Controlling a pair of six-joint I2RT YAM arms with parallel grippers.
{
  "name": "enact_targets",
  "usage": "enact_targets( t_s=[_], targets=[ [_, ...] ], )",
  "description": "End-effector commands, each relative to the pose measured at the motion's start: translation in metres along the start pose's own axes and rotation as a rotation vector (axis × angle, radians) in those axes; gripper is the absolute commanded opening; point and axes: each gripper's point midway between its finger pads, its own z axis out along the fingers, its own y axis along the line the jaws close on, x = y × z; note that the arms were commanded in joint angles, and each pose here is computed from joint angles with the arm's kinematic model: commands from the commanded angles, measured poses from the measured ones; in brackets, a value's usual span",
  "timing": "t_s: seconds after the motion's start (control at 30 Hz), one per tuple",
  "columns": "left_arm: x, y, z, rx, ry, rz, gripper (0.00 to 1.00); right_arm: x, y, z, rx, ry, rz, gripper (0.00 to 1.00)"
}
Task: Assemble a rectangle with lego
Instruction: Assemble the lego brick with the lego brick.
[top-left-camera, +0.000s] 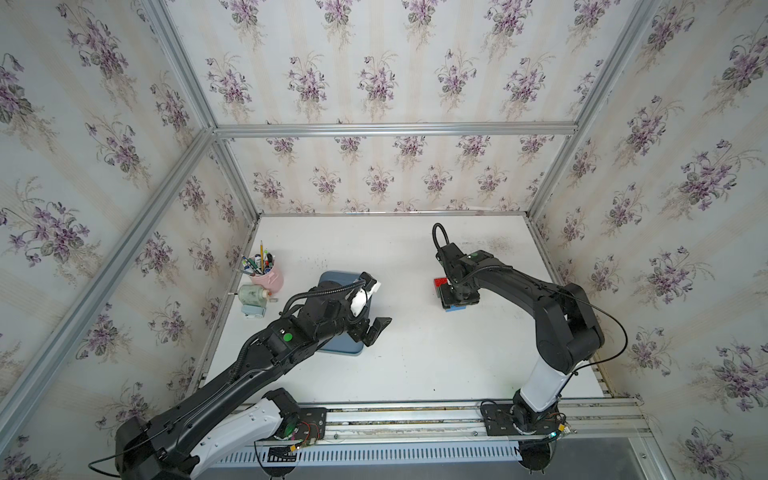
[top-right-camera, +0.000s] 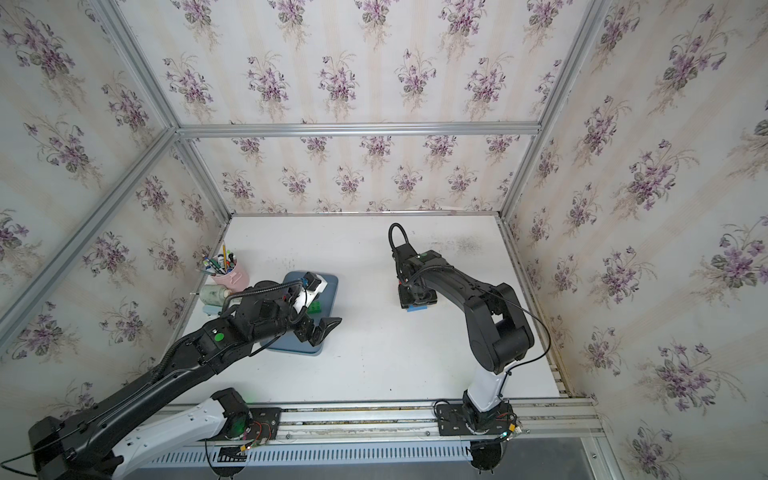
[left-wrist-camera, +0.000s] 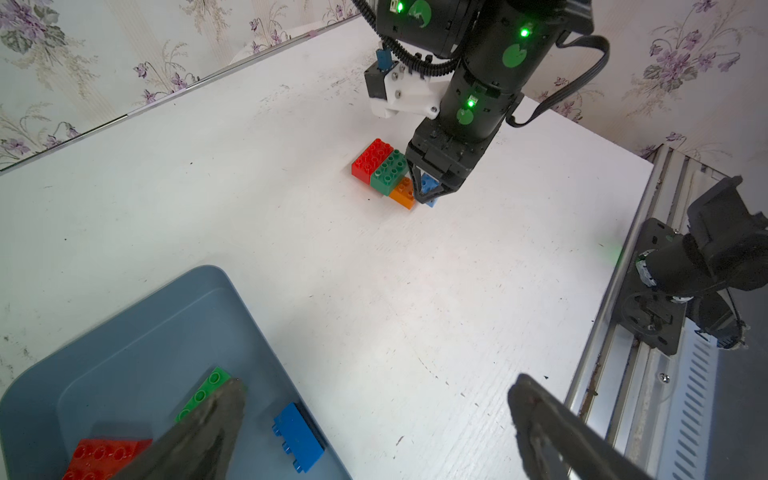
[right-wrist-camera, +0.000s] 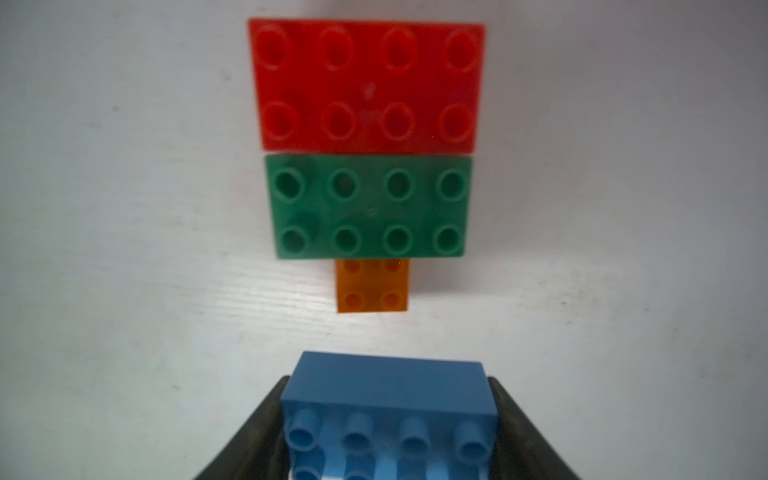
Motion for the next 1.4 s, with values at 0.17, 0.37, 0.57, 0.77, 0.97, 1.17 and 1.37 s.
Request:
enact_targets(
  t_s=[0.17, 0.37, 0.57, 0.77, 0.97, 1.17, 1.37],
  targets=[
    [-0.008, -0.003, 0.000, 0.016, -0.025, -0.002, 1.00, -0.011, 0.007, 0.010, -0.026, -0.037, -0.023, 0.51],
    [-0.008, -0.002, 0.000, 0.011, -0.024, -0.002, 1.00, -0.022, 0.008, 0.004, -0.036, -0.094, -0.006, 0.51],
    [-0.007, -0.001, 0.001, 0.006, -0.022, -0.002, 1.00, -0.025, 0.008, 0.011, -0.022, -0.095, -0.003, 0.51],
    [-0.007, 0.000, 0.001, 0.002, -0.020, -0.003, 1.00, -0.026, 0.006, 0.014, -0.011, -0.103, 0.010, 0.51],
    [-0.006, 0.000, 0.002, -0.001, -0.016, -0.004, 1.00, -0.023, 0.004, 0.018, -0.016, -0.100, 0.022, 0.51],
    [-0.006, 0.001, 0.002, -0.003, -0.013, -0.004, 1.00, -0.026, 0.002, 0.021, -0.018, -0.105, 0.028, 0.51],
    [-0.005, 0.001, 0.003, -0.002, -0.009, -0.006, 1.00, -0.031, 0.002, 0.022, -0.025, -0.118, 0.026, 0.51]
  ],
)
